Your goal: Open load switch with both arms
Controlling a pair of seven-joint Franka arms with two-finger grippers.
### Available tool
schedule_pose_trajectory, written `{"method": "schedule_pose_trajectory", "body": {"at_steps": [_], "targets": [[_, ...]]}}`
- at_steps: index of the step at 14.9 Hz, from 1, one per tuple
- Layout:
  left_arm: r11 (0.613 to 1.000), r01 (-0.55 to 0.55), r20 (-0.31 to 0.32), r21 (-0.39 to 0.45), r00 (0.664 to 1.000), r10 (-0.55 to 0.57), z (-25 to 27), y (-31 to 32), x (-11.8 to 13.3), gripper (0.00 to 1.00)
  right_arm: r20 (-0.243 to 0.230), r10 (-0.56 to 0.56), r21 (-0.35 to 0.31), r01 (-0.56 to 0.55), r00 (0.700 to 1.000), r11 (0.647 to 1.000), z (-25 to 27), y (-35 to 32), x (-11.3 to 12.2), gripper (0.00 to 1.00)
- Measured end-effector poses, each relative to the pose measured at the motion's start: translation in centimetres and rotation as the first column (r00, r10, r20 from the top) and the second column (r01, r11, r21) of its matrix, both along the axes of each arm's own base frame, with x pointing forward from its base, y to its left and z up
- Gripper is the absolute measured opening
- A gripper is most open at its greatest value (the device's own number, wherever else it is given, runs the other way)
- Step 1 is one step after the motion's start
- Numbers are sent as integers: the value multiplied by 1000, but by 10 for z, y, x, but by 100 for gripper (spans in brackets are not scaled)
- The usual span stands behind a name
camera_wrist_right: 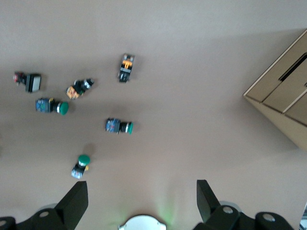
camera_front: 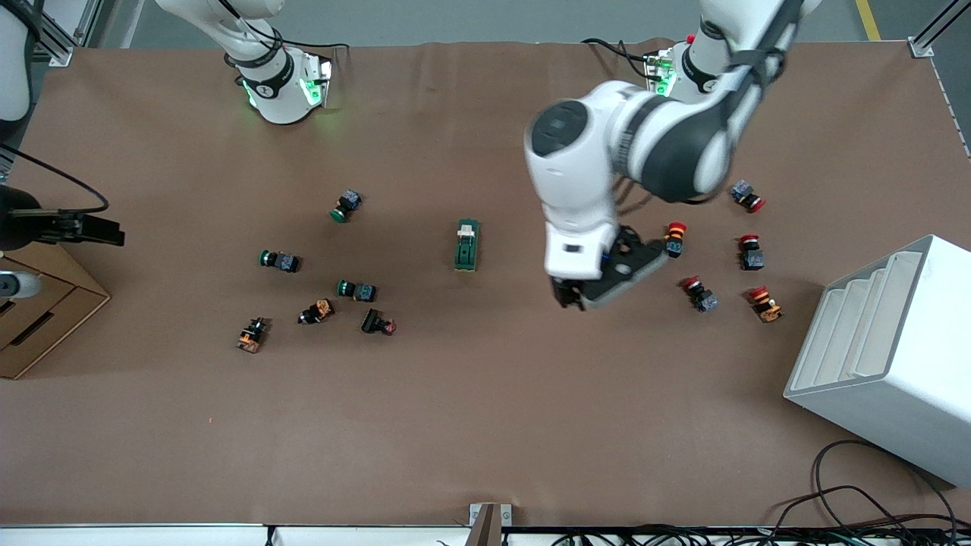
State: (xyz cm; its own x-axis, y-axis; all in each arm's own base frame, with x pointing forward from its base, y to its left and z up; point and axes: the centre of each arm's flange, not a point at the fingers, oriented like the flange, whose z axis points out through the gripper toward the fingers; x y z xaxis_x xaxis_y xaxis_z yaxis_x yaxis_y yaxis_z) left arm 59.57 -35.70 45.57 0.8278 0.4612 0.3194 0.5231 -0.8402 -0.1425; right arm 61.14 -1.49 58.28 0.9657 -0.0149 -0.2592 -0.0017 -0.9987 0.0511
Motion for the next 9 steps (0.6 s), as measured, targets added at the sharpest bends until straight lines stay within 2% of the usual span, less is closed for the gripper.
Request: {"method": "schedule_pose_trajectory", "body": {"at_steps": [2,5,9], "targets": [[1000,22,-28,-21,999,-23,20,45,22,100,-4,2,31,-2,1000,1000,5,5,-3,100],[992,83,-74,-96,993,-90,62,125,43,100,27,-24,81,22,999,996,28,-6,-15,100],[965,186,-146,-183,966,-214,109,213,40,100,61,-22,73,18,998,997,55,-6,-38,100]]}}
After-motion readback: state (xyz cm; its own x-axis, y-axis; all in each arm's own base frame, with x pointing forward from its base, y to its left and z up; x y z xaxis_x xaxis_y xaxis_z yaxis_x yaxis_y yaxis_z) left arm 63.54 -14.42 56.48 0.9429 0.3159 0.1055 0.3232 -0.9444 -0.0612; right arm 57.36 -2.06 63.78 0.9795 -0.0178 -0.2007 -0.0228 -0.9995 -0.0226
